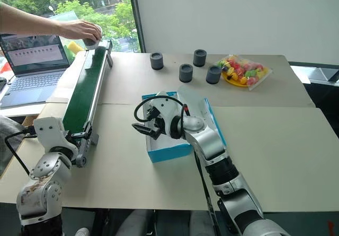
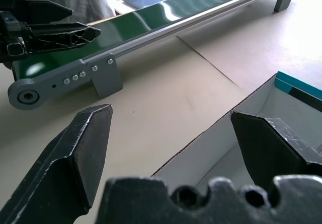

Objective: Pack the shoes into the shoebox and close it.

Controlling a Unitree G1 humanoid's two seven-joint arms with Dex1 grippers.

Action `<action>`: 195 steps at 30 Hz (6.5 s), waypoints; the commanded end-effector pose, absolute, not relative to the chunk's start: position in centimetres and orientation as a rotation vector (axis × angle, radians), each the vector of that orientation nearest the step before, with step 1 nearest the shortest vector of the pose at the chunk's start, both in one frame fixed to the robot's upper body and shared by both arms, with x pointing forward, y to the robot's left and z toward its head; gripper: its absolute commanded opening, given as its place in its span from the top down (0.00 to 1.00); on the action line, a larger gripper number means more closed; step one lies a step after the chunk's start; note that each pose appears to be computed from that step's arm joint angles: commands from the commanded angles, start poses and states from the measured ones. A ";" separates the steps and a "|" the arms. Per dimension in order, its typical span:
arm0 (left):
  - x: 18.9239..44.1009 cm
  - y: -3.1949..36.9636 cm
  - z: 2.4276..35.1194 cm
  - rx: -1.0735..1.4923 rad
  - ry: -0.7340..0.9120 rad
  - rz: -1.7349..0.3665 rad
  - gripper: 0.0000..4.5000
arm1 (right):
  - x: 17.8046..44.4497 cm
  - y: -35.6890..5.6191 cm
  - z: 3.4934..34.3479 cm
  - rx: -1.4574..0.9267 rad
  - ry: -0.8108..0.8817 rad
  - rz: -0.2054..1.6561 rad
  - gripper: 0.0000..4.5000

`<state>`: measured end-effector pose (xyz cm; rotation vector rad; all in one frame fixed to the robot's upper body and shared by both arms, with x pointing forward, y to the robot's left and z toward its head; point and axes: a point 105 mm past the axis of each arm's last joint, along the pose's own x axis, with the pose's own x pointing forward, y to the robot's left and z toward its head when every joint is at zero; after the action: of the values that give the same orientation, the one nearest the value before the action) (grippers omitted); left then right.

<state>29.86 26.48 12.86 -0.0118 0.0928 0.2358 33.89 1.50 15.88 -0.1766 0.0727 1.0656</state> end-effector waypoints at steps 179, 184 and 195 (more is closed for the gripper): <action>30.2 12.2 19.7 0.096 -0.222 -0.332 0.19 | 36.6 1.4 22.8 0.952 0.335 1.051 0.88; 29.5 11.3 18.2 0.188 -0.178 -0.388 0.00 | 39.5 -1.1 24.0 1.017 0.241 0.881 0.88; 26.3 10.8 16.6 0.196 -0.112 -0.524 0.00 | 41.0 -5.1 23.9 0.521 0.466 0.746 0.88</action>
<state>27.17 11.25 15.08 0.1948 -0.0530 -0.4740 41.91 -6.21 23.83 0.5790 0.4057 0.6895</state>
